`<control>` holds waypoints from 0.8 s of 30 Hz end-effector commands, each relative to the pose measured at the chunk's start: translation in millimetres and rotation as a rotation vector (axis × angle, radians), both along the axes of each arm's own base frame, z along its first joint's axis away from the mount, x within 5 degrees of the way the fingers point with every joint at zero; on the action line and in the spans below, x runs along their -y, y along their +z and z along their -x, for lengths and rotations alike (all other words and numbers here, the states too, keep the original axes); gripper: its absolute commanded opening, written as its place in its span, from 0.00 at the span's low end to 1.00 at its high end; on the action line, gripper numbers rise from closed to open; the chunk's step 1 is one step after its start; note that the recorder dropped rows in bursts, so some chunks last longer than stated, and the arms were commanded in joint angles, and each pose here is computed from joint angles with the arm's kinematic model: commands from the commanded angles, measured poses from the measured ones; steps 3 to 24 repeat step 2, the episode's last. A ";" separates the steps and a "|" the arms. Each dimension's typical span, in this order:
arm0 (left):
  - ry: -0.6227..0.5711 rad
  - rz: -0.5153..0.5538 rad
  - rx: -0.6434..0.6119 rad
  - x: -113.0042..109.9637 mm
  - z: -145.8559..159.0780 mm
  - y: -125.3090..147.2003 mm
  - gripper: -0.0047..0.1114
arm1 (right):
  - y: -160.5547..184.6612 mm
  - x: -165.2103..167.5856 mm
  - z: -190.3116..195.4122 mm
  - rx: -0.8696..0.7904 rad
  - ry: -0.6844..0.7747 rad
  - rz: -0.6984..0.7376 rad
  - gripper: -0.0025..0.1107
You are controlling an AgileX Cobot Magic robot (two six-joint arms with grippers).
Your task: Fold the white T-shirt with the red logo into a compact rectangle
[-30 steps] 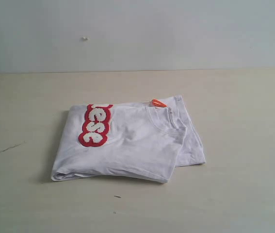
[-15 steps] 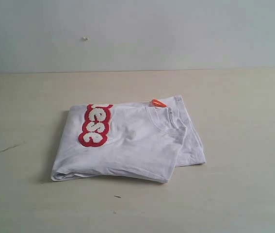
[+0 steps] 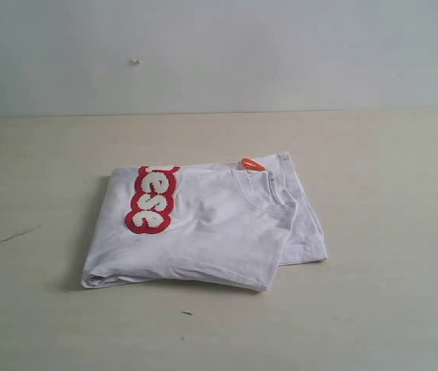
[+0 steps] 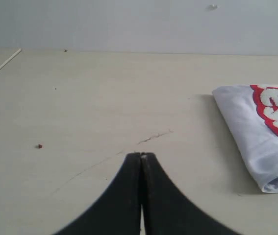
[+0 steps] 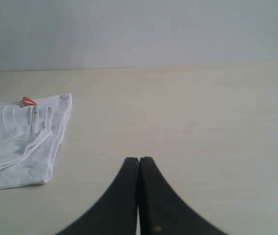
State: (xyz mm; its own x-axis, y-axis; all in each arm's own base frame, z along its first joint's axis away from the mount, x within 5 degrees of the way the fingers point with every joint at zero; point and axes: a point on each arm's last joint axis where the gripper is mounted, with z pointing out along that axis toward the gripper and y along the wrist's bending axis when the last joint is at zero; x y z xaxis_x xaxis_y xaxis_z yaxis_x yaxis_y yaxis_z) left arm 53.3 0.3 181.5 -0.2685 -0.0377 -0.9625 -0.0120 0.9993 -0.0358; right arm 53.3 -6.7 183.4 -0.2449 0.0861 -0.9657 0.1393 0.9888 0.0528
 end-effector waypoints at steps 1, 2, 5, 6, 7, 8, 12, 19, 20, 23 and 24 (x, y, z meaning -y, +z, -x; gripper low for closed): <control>0.001 0.003 0.008 0.0 0.0 0.0 0.04 | -0.9 -0.2 0.1 0.004 0.003 0.000 0.02; 0.001 0.003 0.008 0.0 0.0 0.0 0.04 | -0.9 -0.2 0.1 0.004 0.003 0.000 0.02; 0.001 0.003 0.008 0.0 0.0 0.0 0.04 | -0.9 -0.2 0.1 0.004 0.003 0.000 0.02; 0.001 0.003 0.008 0.0 0.0 0.0 0.04 | -0.9 -0.2 0.1 0.004 0.003 0.000 0.02; 0.001 0.003 0.008 0.0 0.0 0.0 0.04 | -0.9 -0.2 0.1 0.004 0.003 0.000 0.02; 0.001 0.003 0.008 0.0 0.0 0.0 0.04 | -0.9 -0.2 0.1 0.004 0.003 0.000 0.02; 0.001 0.003 0.008 0.0 0.0 0.0 0.04 | -0.9 -0.2 0.1 0.004 0.003 0.000 0.02; 0.001 0.003 0.008 0.0 0.0 0.0 0.04 | -0.9 -0.2 0.1 0.004 0.003 0.000 0.02; 0.001 0.003 0.008 0.0 0.0 0.0 0.04 | -0.9 -0.2 0.1 0.004 0.003 0.000 0.02; 0.001 0.003 0.008 0.0 0.0 0.0 0.04 | -0.9 -0.2 0.1 0.004 0.003 0.000 0.02; 0.001 0.003 0.008 0.0 0.0 0.0 0.04 | -0.9 -0.2 0.1 0.004 0.003 0.000 0.02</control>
